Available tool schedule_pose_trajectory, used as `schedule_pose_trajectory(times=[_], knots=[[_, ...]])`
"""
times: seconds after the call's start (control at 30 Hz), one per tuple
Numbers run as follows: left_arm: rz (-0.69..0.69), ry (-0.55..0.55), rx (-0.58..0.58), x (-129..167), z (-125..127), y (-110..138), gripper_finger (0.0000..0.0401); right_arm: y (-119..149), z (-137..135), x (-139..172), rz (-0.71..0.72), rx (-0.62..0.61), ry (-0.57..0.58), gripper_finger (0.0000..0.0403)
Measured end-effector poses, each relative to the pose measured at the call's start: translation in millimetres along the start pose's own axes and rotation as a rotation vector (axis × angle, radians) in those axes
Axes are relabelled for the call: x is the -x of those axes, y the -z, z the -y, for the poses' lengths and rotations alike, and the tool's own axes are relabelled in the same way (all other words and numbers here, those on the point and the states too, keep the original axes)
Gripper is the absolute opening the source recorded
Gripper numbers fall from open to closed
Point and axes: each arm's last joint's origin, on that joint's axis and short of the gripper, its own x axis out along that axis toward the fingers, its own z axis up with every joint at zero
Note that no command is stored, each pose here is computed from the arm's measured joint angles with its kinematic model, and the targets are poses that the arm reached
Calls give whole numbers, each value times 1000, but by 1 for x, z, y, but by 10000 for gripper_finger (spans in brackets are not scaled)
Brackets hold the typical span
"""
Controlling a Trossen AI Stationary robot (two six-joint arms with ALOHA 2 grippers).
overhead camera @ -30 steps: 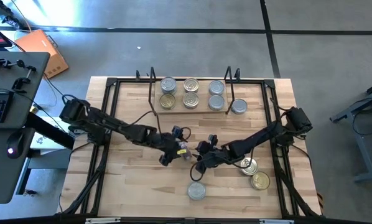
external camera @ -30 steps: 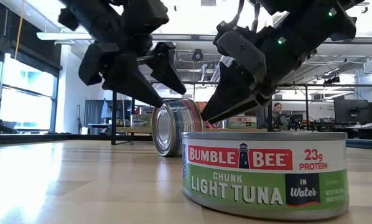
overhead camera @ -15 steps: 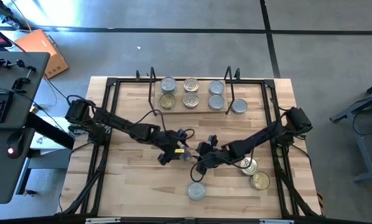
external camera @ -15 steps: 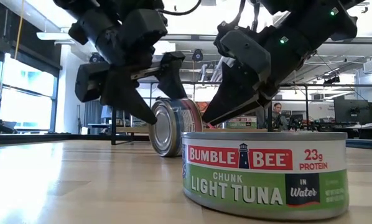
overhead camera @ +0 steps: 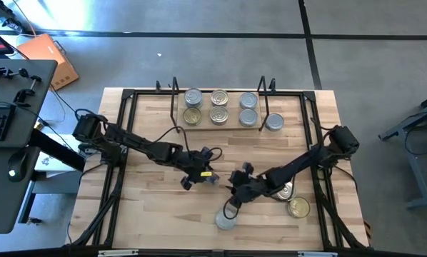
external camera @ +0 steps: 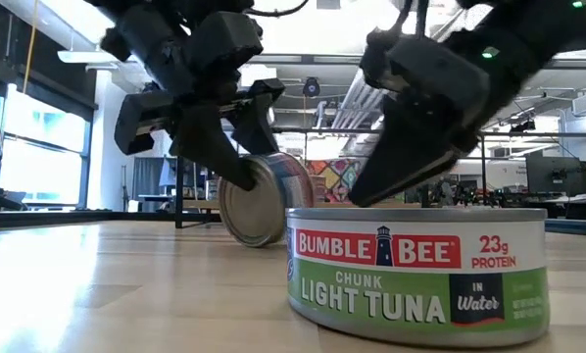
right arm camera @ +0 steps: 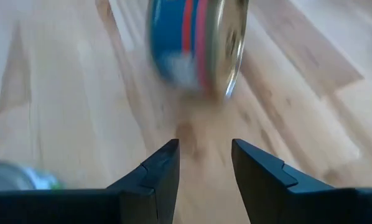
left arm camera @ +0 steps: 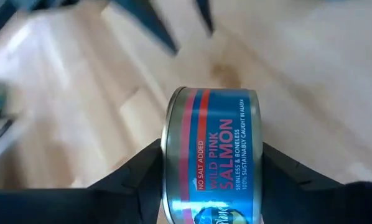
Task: Stack canned seafood by type on shelf
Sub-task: Stack the left blue tuna can on top of the blue tuna can on the back of the shelf
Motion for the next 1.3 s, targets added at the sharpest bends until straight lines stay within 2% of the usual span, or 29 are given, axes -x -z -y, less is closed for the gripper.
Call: schedule_pose_trajectory(times=[0.1, 0.17, 0.27, 0.4, 0.57, 0.73, 0.97, 1.07, 1.13, 1.3], knots=[[-66, -132, -15, 11, -2, -4, 175, 9, -3, 5, -19, -11, 44, 139], [-114, -239, -18, 24, -12, -11, 175, 15, -3, 8, -19, -19, 84, 139], [-160, -392, 9, 39, -43, -16, 175, 18, -3, 10, 4, -17, 136, 139], [-205, -516, 46, 54, -100, -13, 175, 18, -2, 11, 33, -18, 174, 139], [-328, -616, 77, 60, -166, 24, 175, 17, 1, 10, 46, -19, 198, 139], [-309, -681, 120, 57, -206, 60, 175, 17, 1, 10, 49, -12, 208, 139], [-380, -722, 26, 27, -226, 98, 175, 18, 2, 10, 47, -3, 223, 139], [-466, -730, -14, 12, -227, 112, 182, 17, 2, 10, 52, -1, 228, 139], [-526, -752, -22, 6, -227, 116, 190, 17, 3, 10, 52, 3, 229, 139], [-551, -747, -26, 3, -226, 118, 197, 18, 3, 10, 49, 10, 232, 139]])
